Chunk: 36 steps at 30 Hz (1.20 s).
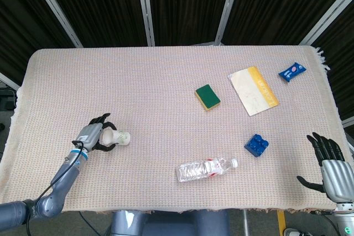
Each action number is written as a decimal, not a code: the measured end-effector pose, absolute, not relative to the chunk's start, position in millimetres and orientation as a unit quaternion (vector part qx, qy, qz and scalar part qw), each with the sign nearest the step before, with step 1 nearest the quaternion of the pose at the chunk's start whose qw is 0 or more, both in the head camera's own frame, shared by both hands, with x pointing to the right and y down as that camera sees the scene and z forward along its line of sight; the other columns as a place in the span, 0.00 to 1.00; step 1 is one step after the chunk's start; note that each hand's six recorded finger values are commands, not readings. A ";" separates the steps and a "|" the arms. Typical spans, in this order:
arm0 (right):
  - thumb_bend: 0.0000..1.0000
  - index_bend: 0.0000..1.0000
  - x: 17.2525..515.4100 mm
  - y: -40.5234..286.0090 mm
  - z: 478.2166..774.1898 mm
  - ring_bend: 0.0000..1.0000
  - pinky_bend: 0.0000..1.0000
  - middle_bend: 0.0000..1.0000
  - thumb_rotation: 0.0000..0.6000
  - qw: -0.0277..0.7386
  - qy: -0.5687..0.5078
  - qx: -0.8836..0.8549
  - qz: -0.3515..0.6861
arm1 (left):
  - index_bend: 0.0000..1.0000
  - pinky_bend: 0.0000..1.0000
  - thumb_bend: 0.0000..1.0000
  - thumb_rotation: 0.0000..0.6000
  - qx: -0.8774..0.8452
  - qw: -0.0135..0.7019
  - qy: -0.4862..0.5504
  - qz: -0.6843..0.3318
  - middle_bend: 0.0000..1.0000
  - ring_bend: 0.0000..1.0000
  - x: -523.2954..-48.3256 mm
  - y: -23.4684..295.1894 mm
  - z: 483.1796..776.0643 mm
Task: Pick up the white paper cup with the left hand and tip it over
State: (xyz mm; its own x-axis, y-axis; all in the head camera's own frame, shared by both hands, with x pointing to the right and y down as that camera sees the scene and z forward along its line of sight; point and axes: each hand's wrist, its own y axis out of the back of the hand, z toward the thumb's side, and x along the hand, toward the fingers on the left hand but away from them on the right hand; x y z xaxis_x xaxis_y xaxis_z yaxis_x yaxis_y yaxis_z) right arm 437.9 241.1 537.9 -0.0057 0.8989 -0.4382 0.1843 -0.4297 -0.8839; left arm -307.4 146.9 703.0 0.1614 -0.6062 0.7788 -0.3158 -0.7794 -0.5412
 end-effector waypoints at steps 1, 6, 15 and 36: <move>0.04 0.00 437.8 241.1 538.0 0.00 0.00 0.00 1.00 0.317 -0.430 -0.630 0.564 | 0.29 0.00 0.21 1.00 -0.749 0.130 0.304 -0.574 0.00 0.00 -310.9 145.7 702.2; 0.04 0.00 436.9 241.4 537.8 0.00 0.00 0.00 1.00 0.317 -0.429 -0.631 0.563 | 0.11 0.00 0.21 1.00 -0.746 0.141 0.295 -0.580 0.00 0.00 -315.3 142.0 697.2; 0.04 0.00 437.2 241.3 536.6 0.00 0.00 0.00 1.00 0.318 -0.432 -0.630 0.562 | 0.08 0.00 0.19 1.00 -0.741 0.181 0.261 -0.592 0.00 0.00 -305.7 135.5 688.9; 0.04 0.00 438.5 240.7 535.1 0.00 0.00 0.00 1.00 0.317 -0.435 -0.628 0.562 | 0.33 0.00 0.19 1.00 -0.672 0.316 0.179 -0.646 0.00 0.00 -269.2 140.6 708.0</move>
State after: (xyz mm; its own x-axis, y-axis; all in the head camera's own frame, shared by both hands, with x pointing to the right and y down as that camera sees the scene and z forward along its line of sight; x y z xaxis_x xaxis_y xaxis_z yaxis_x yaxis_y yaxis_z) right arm 438.5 240.7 535.1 -0.0088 0.9027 -0.4303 0.1897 -0.4210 -0.8870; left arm -269.2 140.6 708.0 0.1014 -0.6484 0.7545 0.1672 -0.7365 -0.6554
